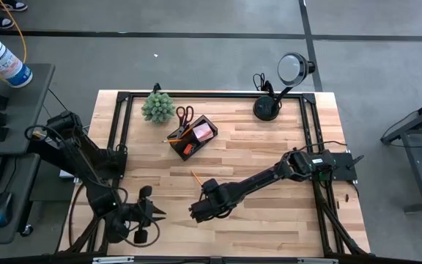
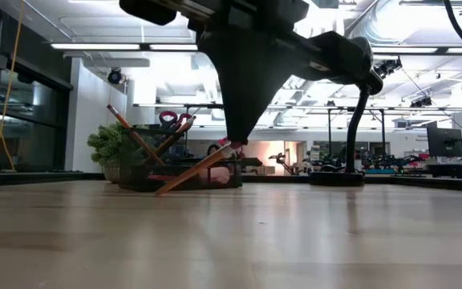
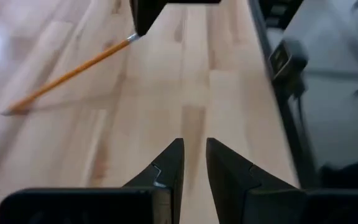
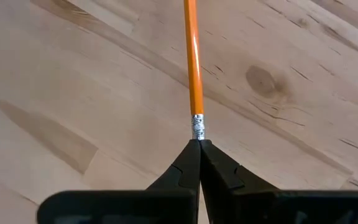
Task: Pick and place office supplies into organizer
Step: Put the orange pencil into the black desk organizer
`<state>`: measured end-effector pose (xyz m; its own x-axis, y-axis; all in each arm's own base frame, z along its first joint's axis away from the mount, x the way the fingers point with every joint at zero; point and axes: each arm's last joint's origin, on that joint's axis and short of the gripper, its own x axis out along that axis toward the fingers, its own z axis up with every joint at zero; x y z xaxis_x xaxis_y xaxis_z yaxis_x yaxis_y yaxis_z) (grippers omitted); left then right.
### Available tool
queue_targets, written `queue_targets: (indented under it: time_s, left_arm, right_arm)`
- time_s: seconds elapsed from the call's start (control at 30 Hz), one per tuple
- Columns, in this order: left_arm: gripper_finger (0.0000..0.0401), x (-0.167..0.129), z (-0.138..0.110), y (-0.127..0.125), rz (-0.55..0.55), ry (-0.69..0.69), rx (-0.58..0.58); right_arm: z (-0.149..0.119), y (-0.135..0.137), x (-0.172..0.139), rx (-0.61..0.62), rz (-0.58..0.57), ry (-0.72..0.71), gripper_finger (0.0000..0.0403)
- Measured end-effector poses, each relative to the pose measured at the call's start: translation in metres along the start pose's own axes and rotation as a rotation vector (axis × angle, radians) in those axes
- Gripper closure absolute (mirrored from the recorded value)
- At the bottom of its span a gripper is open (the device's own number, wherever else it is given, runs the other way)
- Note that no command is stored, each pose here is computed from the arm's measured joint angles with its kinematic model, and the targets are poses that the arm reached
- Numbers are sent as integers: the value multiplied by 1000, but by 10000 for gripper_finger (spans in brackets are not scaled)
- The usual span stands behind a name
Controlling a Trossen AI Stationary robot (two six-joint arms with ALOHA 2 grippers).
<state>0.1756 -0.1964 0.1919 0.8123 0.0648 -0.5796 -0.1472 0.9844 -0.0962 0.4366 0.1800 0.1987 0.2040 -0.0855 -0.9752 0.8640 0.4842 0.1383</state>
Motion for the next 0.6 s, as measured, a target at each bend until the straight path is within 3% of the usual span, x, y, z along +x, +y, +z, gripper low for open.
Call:
queue_targets:
  time_s: [0.17,0.47,0.6]
  left_arm:
    - [343,11,-17,8,-68,-73,-147]
    - [343,18,-47,37,-108,-258,-631]
    - [343,18,-50,41,-118,-288,-689]
  right_arm:
    - [0,1,0,-6,7,-4,402]
    - [-8,5,-2,-41,43,-21,403]
    - [-8,6,-2,-45,49,-31,403]
